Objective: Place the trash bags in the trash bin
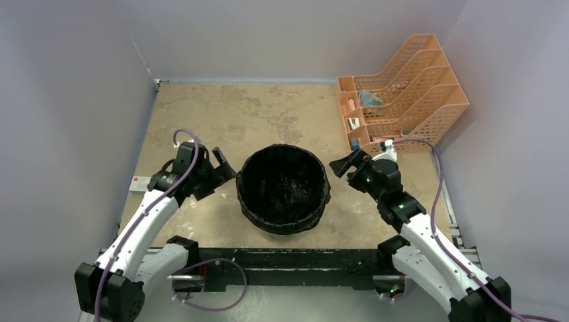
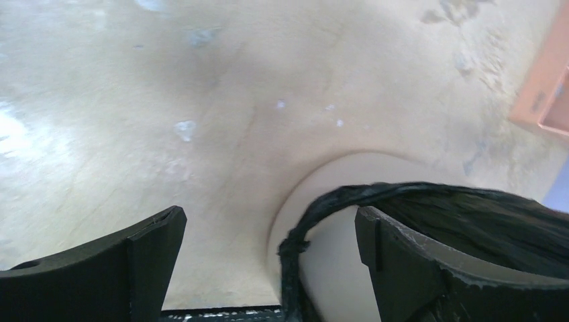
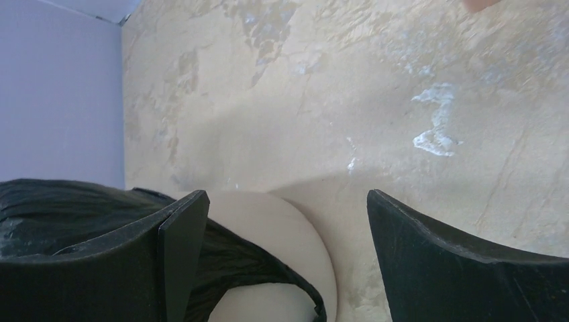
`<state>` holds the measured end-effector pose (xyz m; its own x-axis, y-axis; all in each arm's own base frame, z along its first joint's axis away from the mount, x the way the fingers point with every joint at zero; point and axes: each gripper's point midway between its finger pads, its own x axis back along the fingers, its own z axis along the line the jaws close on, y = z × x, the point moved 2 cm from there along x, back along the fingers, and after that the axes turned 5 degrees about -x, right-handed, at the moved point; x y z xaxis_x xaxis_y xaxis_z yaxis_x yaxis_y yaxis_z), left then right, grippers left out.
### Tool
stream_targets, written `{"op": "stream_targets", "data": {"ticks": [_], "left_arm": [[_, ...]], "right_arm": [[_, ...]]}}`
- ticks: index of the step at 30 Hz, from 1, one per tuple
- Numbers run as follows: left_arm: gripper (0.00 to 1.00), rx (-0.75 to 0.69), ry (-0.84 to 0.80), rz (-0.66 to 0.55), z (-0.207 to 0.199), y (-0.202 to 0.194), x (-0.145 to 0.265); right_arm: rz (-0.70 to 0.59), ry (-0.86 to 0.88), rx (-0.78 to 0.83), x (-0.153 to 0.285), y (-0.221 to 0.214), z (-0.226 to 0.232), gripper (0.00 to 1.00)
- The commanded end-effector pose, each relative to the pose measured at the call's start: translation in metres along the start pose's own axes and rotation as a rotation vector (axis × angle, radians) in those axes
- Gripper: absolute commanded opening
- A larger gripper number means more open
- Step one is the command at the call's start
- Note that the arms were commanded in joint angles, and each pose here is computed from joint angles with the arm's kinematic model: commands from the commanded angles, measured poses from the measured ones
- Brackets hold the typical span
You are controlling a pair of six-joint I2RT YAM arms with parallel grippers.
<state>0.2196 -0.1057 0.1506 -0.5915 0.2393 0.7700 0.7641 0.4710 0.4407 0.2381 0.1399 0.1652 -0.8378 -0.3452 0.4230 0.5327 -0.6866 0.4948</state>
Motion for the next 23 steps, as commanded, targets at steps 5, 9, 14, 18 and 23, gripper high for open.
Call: {"op": "stream_targets", "data": {"ticks": [5,9,14,18,23], "left_arm": [[1.00,0.087,0.276,-0.168,0.037,0.026,0.028],[1.00,0.048,0.333,-0.193,0.036,0.042,0.042],[1.00,0.027,0.311,-0.280,0.029,0.059,0.063],[1.00,0.004,0.225,-0.374,0.019,0.070,0.086],[1.00,-0.023,0.149,-0.469,0.015,0.074,0.109]], "right_arm": [[-0.187,-0.013,0.193,0.005,0.055,0.031,0.93],[-0.271,0.010,0.263,0.012,0.077,0.047,0.98],[-0.349,-0.008,0.290,0.019,0.093,0.050,0.99],[-0.366,-0.008,0.312,0.022,0.097,0.052,0.99],[-0.375,-0.021,0.340,0.022,0.100,0.052,0.99]]}}
